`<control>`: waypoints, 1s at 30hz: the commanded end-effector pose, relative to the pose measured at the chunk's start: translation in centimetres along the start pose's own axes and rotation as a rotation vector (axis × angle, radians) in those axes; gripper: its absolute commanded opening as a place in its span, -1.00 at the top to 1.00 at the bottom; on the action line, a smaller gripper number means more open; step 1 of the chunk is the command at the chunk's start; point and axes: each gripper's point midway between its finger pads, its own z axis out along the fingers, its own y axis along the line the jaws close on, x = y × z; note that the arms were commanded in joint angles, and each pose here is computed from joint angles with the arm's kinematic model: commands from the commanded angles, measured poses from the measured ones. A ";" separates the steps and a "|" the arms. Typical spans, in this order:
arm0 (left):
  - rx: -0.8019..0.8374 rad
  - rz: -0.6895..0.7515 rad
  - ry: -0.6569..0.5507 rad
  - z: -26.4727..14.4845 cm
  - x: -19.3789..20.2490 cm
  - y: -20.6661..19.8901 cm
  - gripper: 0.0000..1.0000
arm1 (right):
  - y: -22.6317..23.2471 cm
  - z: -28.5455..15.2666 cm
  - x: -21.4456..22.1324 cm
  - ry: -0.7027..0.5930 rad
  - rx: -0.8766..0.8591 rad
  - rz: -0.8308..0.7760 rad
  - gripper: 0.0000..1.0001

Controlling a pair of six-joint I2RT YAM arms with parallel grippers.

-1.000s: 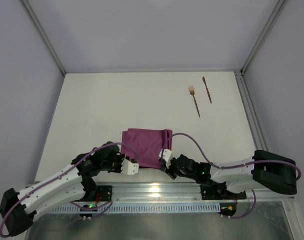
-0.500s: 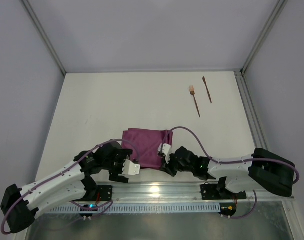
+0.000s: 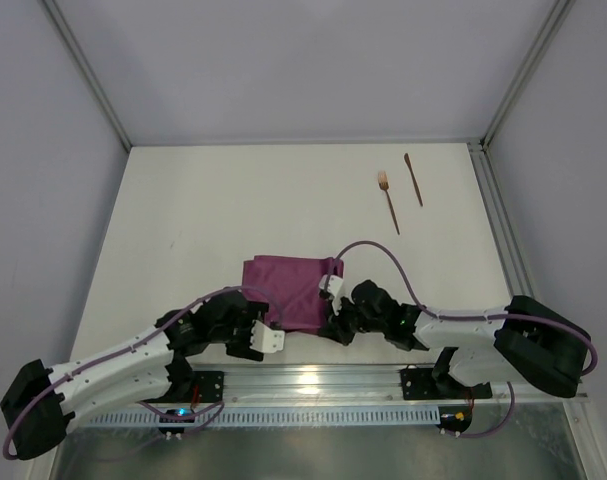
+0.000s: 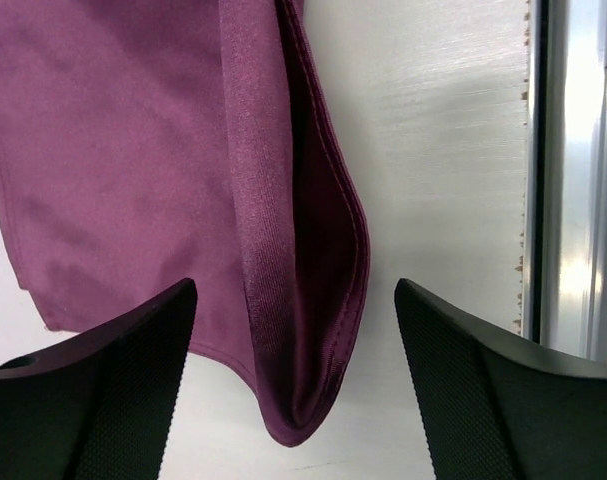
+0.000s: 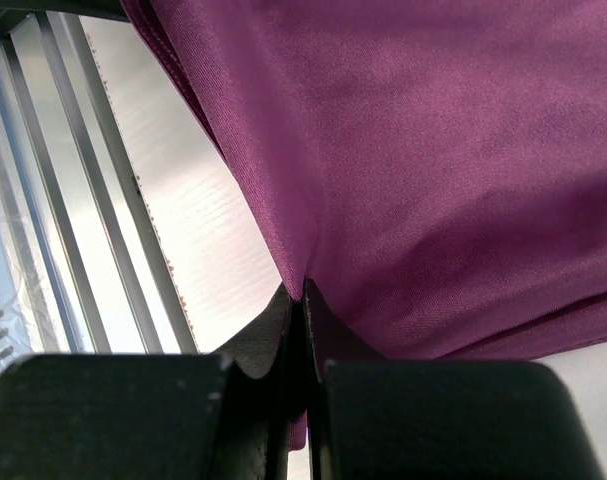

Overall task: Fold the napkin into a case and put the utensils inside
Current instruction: Fold the lower triangle-folded napkin at the center of the board.

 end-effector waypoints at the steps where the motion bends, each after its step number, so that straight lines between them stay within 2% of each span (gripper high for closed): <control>1: -0.108 0.000 -0.053 0.0 -1.4 2.3 -0.52 | 0.9 0.2 -2.1 -0.027 -0.047 0.012 0.92; 2: -0.112 -0.009 -0.058 0.0 -1.5 2.3 -0.27 | 0.9 0.2 -2.2 -0.026 -0.047 0.011 0.92; 7: -0.114 -0.023 -0.067 -0.7 -1.5 2.0 0.43 | 1.1 -0.2 -2.1 -0.008 -0.053 0.012 0.92; 8: -0.112 -0.024 -0.063 -0.7 -1.3 1.8 0.75 | 1.2 -0.3 -2.3 -0.010 -0.055 0.008 0.92; 9: -0.102 -0.029 -0.054 -0.8 -1.1 1.5 0.93 | 1.2 -0.5 -2.0 0.004 -0.053 0.013 0.92; 10: -0.100 -0.033 -0.054 -0.9 -1.0 1.4 1.00 | 1.2 -0.5 -2.0 0.006 -0.051 0.009 0.92; 14: -0.066 -0.042 -0.058 -1.6 -1.2 0.7 1.00 | 2.0 -0.8 -2.2 0.034 -0.086 0.012 0.92; 17: -0.014 -0.038 -0.050 -2.5 -1.2 -0.3 1.00 | 3.4 -1.3 -1.6 0.101 -0.157 0.037 0.92; 24: 0.054 -0.062 -0.039 -3.7 -1.2 -1.7 1.00 | 6.7 -2.7 -3.5 0.114 -0.322 0.072 0.92; 26: 0.057 -0.076 -0.026 -3.5 -1.1 -1.4 1.00 | 5.9 -2.5 -4.3 0.115 -0.316 0.100 0.92; 29: 0.085 -0.114 0.004 -3.2 -0.4 -0.8 1.00 | 3.6 -1.7 -3.2 0.179 -0.279 0.182 0.92; 30: 0.103 -0.128 -0.025 -3.3 -1.1 -0.5 1.00 | 3.4 -1.6 -3.1 0.187 -0.291 0.199 0.92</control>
